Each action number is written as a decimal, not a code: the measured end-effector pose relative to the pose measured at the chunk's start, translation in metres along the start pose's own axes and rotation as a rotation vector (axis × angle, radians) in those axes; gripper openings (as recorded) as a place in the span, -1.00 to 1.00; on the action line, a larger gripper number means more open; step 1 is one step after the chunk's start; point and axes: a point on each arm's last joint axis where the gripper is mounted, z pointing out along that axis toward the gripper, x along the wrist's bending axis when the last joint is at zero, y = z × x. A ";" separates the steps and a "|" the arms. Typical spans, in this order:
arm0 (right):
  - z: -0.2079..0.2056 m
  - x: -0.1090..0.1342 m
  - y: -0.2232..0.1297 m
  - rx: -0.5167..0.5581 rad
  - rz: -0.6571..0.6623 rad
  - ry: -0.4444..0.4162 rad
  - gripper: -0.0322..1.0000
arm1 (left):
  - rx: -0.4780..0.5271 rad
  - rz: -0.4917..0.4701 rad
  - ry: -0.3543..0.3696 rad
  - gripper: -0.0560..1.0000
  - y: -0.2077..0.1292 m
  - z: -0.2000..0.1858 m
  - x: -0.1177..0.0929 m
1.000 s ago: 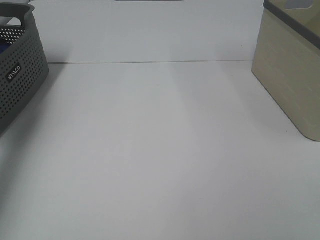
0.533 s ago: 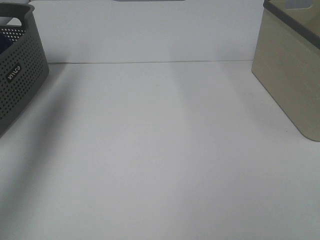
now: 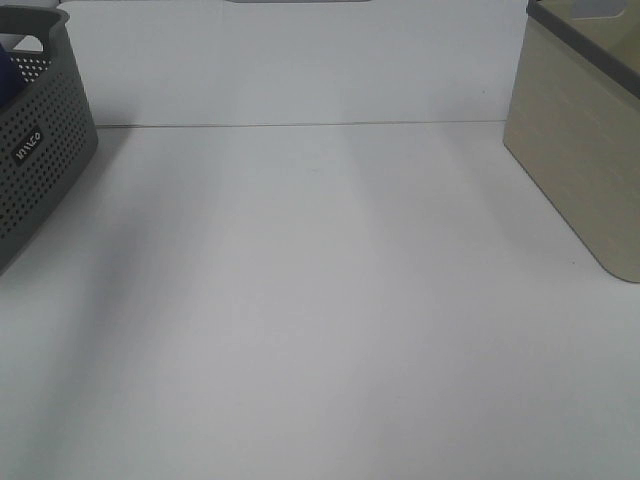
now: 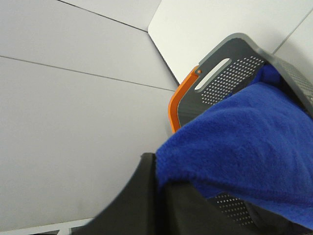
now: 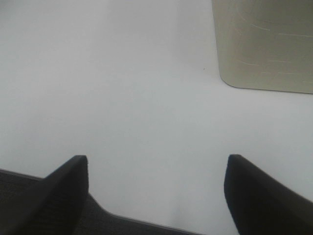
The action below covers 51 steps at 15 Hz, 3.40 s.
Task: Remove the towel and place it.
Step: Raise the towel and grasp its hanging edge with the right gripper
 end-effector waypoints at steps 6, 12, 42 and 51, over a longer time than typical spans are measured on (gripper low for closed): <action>0.009 0.019 0.045 -0.201 -0.109 0.266 0.52 | -0.195 0.128 -0.101 -0.89 0.043 -0.043 -0.038; 0.058 0.032 0.101 -0.295 -0.250 0.635 0.52 | -0.316 0.200 -0.157 -0.89 0.066 -0.066 -0.062; 0.286 0.154 0.194 -0.313 -0.375 1.418 0.40 | -0.563 0.184 -0.415 -0.89 0.089 -0.095 -0.095; 0.287 0.177 0.181 -0.236 -0.476 1.358 -0.01 | -0.563 0.184 -0.415 -0.89 0.089 -0.095 -0.095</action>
